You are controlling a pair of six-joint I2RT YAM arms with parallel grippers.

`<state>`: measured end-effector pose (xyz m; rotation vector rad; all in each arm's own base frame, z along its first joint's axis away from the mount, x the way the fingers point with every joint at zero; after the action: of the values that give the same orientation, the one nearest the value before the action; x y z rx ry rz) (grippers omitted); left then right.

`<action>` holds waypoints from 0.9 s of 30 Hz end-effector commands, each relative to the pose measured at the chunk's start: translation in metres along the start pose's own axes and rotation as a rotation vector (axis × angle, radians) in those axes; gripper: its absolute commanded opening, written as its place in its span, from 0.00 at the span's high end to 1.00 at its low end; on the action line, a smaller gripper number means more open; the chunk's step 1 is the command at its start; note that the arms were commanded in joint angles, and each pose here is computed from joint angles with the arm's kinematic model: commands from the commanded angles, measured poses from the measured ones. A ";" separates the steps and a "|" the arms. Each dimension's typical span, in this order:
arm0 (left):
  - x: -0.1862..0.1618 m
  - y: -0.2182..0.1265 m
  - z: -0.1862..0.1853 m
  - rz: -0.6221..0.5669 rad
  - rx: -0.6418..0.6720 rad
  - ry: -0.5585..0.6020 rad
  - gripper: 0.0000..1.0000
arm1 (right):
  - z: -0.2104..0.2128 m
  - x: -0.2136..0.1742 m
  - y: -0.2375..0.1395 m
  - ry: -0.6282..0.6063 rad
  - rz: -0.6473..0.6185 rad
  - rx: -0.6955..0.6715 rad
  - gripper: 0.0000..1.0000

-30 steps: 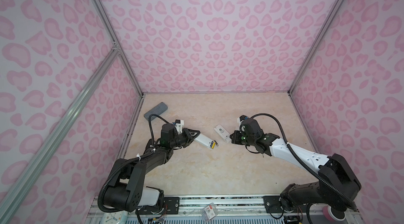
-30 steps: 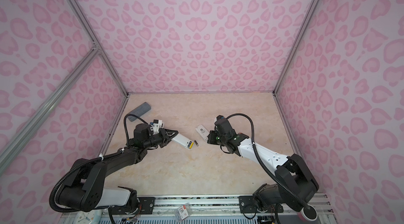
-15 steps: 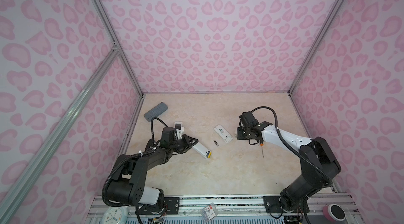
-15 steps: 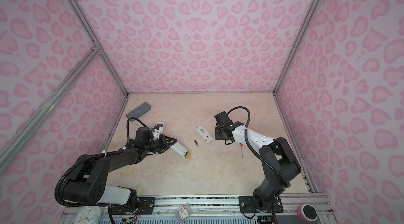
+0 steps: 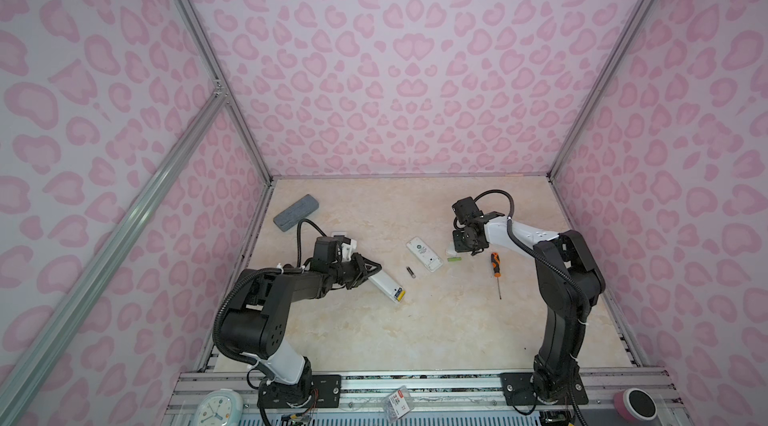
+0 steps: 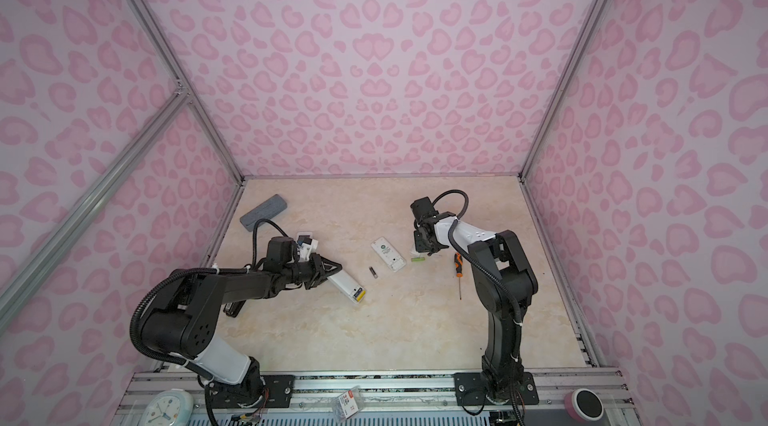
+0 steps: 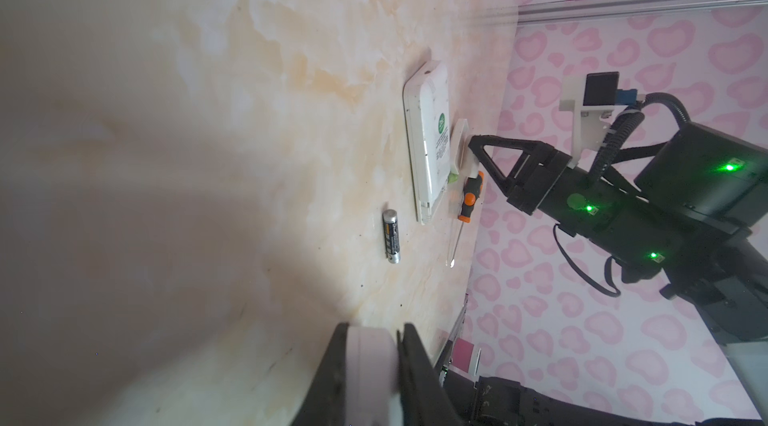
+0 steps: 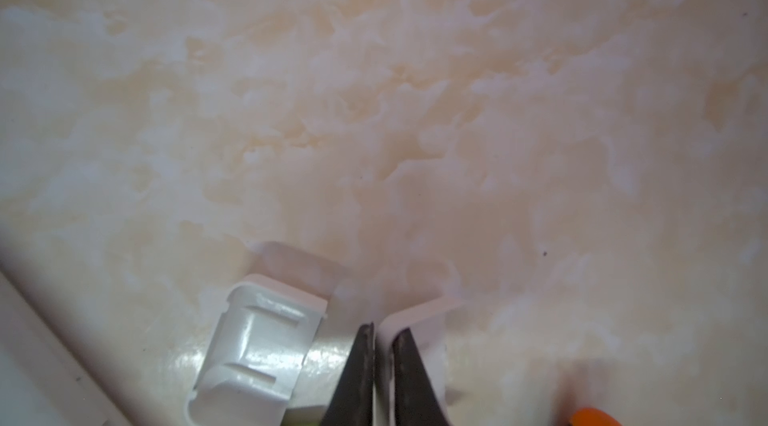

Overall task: Unload the batteries from the remote control
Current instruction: 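Release the remote with the right gripper and move it toward the screwdriver, then grasp the orange-handled screwdriver with the right gripper while the left holds the remote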

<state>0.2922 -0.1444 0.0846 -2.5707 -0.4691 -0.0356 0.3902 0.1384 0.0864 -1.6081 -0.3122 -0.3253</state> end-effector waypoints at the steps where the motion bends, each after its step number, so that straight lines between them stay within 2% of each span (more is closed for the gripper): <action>1: 0.008 0.005 0.002 -0.020 0.012 0.049 0.95 | -0.002 -0.003 0.007 -0.032 0.027 -0.031 0.84; 5: 0.015 0.008 0.002 -0.037 0.015 0.048 0.91 | -0.002 -0.001 0.008 -0.033 0.026 -0.032 0.75; 9: 0.019 0.008 0.002 -0.053 0.038 0.053 0.79 | -0.003 0.002 -0.002 -0.024 0.013 -0.028 0.61; 18: 0.020 0.003 0.006 -0.065 0.086 0.069 0.56 | -0.025 0.003 -0.052 0.028 -0.069 -0.031 0.53; 21: 0.021 0.000 0.007 -0.070 0.118 0.082 0.51 | -0.041 -0.009 -0.059 0.073 -0.055 -0.036 0.49; 27: 0.023 -0.014 0.011 -0.078 0.283 0.155 0.45 | -0.082 -0.043 -0.051 0.160 0.036 -0.061 0.45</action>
<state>0.3132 -0.1291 0.0886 -2.3631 -0.5177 -0.1563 0.3428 0.0712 0.1304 -1.6303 -0.2245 -0.4583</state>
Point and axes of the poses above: each gripper's point midway between its finger pads, its own y axis out along the fingers, its own z axis along the line the jaws close on, x = y × z, the point moved 6 cm from there along -y, back along the fingers, and after that the axes turned 4 degrees about y, right-handed, at the moved point
